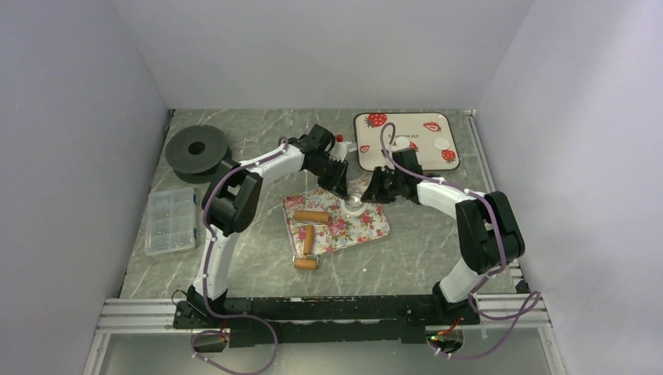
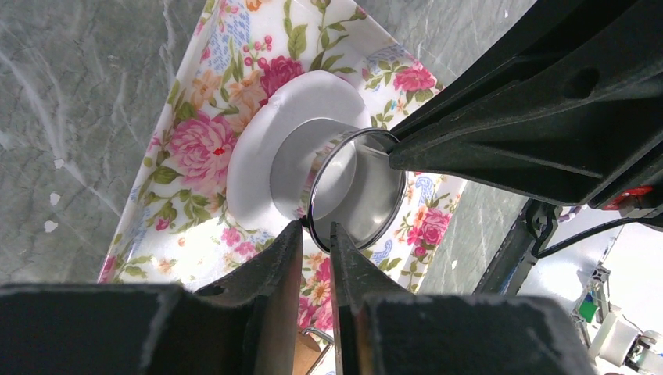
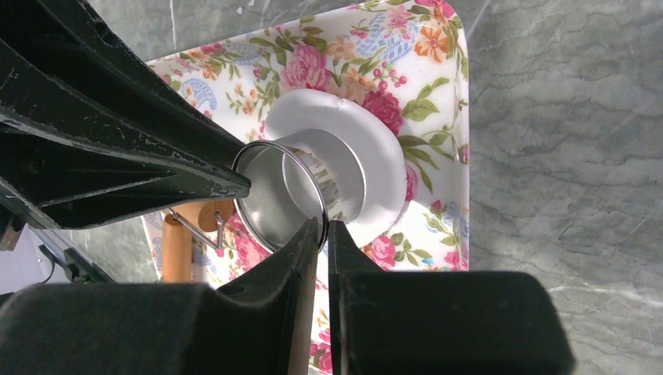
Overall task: Roll out the dumpling wrappers from the dough
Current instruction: Press the dumpling wrapper on the work surface.
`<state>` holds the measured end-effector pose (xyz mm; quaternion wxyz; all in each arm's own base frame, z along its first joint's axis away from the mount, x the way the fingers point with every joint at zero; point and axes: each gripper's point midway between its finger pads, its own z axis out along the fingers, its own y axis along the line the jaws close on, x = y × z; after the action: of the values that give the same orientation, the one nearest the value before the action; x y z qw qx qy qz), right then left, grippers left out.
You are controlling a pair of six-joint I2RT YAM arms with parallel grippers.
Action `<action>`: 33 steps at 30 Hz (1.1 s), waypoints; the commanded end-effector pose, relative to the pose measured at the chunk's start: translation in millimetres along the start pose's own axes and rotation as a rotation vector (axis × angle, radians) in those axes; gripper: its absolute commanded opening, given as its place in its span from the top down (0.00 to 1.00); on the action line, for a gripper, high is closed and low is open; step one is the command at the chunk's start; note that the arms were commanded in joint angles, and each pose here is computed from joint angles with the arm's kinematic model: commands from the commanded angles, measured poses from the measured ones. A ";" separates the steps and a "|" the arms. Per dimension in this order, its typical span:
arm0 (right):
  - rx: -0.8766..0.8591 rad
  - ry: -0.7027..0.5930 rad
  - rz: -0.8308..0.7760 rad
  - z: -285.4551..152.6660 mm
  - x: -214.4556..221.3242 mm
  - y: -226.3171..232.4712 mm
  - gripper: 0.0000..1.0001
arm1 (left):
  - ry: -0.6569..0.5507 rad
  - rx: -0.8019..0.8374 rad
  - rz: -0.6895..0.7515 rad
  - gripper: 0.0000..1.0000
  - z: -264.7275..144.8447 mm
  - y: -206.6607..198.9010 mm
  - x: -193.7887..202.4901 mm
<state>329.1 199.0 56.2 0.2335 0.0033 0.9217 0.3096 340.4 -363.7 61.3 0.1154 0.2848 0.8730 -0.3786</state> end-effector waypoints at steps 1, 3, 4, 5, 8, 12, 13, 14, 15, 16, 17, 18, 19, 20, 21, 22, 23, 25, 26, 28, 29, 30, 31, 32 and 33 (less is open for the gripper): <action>-0.012 -0.031 -0.023 3.8 -7.7 2.7 0.88 | -0.002 0.038 0.000 0.78 3.8 -5.0 -2.6; -0.009 -0.034 -0.025 3.9 -8.0 2.2 0.88 | 0.000 0.040 -0.003 0.78 4.7 -4.5 -1.5; -0.008 -0.034 -0.025 3.8 -7.7 1.9 0.88 | 0.001 0.039 -0.004 0.78 5.1 -4.1 -1.0; -0.007 -0.035 -0.026 3.5 -7.9 1.9 0.88 | 0.004 0.039 -0.004 0.78 5.6 -3.6 -0.1; -0.003 -0.029 -0.023 4.7 -7.0 0.7 0.88 | 0.007 0.030 -0.005 0.78 7.3 -0.5 1.4; 0.001 -0.020 -0.011 7.5 -5.3 -1.1 0.89 | 0.019 0.039 -0.028 0.82 11.8 2.0 5.2; 0.005 -0.015 -0.007 8.0 -4.5 -2.1 0.90 | 0.021 0.041 -0.037 0.83 13.3 2.7 6.6; 0.008 -0.011 -0.004 8.4 -3.5 -3.0 0.90 | 0.024 0.045 -0.046 0.83 14.6 2.9 8.6; 0.013 -0.006 -0.002 9.0 -1.9 -4.4 0.91 | 0.028 0.051 -0.058 0.83 15.9 2.8 10.7; 0.016 -0.003 0.000 9.4 -0.9 -5.5 0.91 | 0.028 0.056 -0.067 0.83 17.0 2.6 11.9; 0.021 -0.002 0.003 9.7 0.0 -7.0 0.92 | 0.029 0.062 -0.076 0.83 17.9 2.4 13.5; 0.022 0.000 0.007 10.3 1.9 -8.0 0.93 | 0.031 0.067 -0.085 0.83 18.4 2.0 14.6; 0.024 0.002 0.012 10.8 3.8 -9.2 0.93 | 0.032 0.073 -0.091 0.83 19.5 1.5 15.5; 0.027 0.005 0.019 11.3 6.5 -10.8 0.94 | 0.034 0.078 -0.100 0.84 20.3 1.6 16.2; 0.027 0.006 0.024 11.7 8.1 -11.5 0.95 | 0.036 0.082 -0.109 0.85 21.4 1.8 17.0; 0.028 0.008 0.028 12.4 9.9 -12.8 0.96 | 0.041 0.086 -0.122 0.86 23.1 2.9 18.7; 0.028 0.008 0.032 13.2 11.3 -13.6 0.96 | 0.048 0.088 -0.138 0.87 24.9 4.5 21.7; 0.033 0.012 0.037 14.1 14.0 -15.9 0.98 | 0.053 0.095 -0.170 0.89 27.1 7.0 25.9; 0.037 0.016 0.038 14.9 15.6 -17.4 0.99 | 0.047 0.102 -0.180 0.90 26.0 7.6 24.7; 0.041 0.023 0.039 16.0 18.0 -19.4 1.00 | 0.043 0.106 -0.190 0.91 25.1 7.5 23.1; 0.042 0.025 0.040 16.3 18.8 -20.0 1.00 | 0.048 0.105 -0.197 0.91 25.7 8.1 24.5; 0.043 0.026 0.041 16.5 19.2 -20.4 1.00 | 0.050 0.106 -0.208 0.91 26.5 8.7 25.4; 0.046 0.027 0.042 16.8 20.0 -21.3 1.00 | 0.050 0.110 -0.221 0.91 26.6 9.0 25.4; 0.051 0.028 0.044 17.1 20.5 -22.5 1.00 | 0.051 0.116 -0.225 0.92 27.1 7.7 25.4; 0.056 0.031 0.046 17.7 21.6 -23.9 1.00 | 0.053 0.122 -0.230 0.92 27.8 6.9 25.3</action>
<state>330.7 199.1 49.7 0.2338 0.0213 0.9190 0.3169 342.2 -363.5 54.5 0.0734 0.2090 0.8737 -0.4331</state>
